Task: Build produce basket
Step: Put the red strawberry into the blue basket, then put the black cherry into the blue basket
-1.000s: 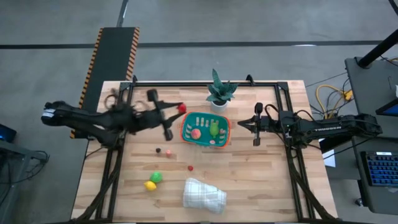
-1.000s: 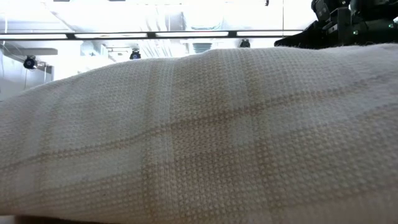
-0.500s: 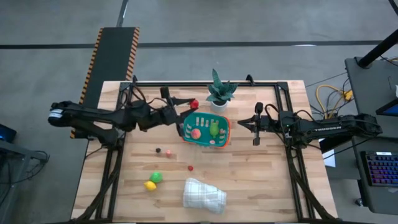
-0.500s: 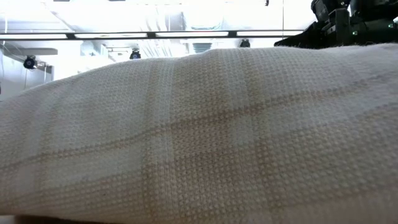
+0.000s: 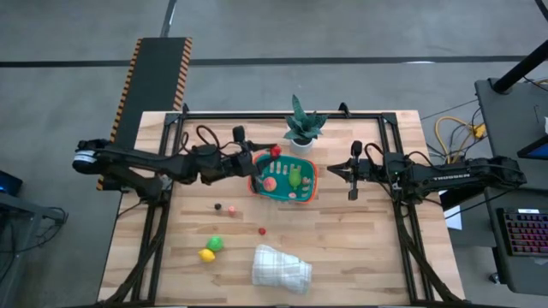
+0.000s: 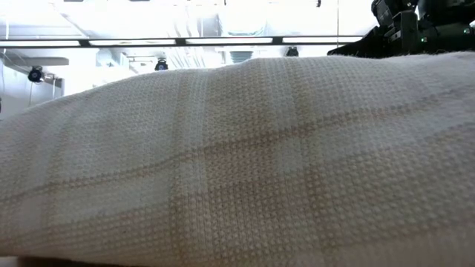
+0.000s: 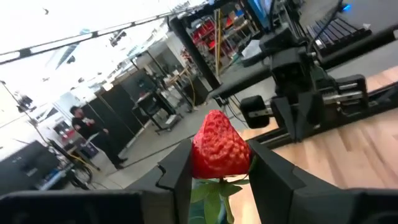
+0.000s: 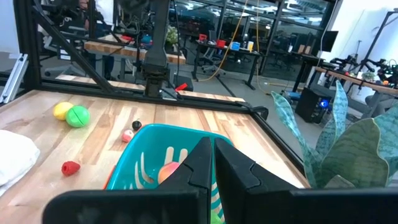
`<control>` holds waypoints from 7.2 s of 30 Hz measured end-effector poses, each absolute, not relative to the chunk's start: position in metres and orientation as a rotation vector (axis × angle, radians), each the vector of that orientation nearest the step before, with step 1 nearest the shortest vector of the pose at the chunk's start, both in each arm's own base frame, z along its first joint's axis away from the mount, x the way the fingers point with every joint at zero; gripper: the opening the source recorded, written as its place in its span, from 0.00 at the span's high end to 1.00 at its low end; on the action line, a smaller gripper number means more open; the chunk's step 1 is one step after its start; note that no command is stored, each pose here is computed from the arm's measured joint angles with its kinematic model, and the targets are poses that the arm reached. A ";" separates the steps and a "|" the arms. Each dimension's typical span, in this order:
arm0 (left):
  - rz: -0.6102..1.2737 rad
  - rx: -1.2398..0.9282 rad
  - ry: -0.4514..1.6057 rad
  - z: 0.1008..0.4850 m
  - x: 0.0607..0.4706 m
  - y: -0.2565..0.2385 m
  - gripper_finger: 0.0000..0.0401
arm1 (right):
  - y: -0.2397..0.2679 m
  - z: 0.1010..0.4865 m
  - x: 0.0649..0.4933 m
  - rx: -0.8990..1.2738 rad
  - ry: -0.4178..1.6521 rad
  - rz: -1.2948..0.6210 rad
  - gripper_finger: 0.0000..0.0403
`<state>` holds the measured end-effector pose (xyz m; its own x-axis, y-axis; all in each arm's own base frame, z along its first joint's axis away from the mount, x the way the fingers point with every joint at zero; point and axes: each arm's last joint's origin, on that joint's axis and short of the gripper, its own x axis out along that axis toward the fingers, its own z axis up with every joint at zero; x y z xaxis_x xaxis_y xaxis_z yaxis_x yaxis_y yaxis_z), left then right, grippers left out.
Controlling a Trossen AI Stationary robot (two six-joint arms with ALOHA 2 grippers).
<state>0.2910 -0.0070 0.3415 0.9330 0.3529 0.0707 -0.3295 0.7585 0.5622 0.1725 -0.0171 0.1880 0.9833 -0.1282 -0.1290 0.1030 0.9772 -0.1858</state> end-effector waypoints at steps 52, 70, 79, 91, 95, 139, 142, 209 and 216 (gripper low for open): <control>0.203 0.443 0.609 0.220 0.343 0.030 0.73 | -0.017 0.186 0.172 -0.188 0.149 -0.132 0.98; 0.158 0.421 0.714 0.220 0.332 0.036 0.66 | -0.017 0.186 0.172 -0.188 0.149 -0.133 0.98; 0.170 0.418 0.712 0.221 0.331 0.039 0.53 | -0.017 0.186 0.172 -0.188 0.149 -0.133 0.98; 0.232 0.425 0.746 0.269 0.300 0.020 0.52 | -0.017 0.186 0.172 -0.188 0.149 -0.133 0.98; 0.308 0.356 0.829 0.290 0.268 0.007 0.52 | -0.018 0.186 0.172 -0.188 0.150 -0.133 0.98; 0.435 -0.241 1.700 0.155 0.263 -0.034 0.52 | -0.017 0.184 0.171 -0.180 0.157 -0.133 0.98; 0.402 -0.234 1.673 0.154 0.267 -0.034 0.52 | -0.017 0.184 0.171 -0.180 0.157 -0.133 0.98; 0.061 0.111 1.757 0.146 0.256 -0.038 0.52 | -0.017 0.184 0.171 -0.187 0.157 -0.132 0.98; 0.073 0.091 1.753 0.145 0.256 -0.039 0.52 | -0.017 0.184 0.171 -0.186 0.157 -0.132 0.98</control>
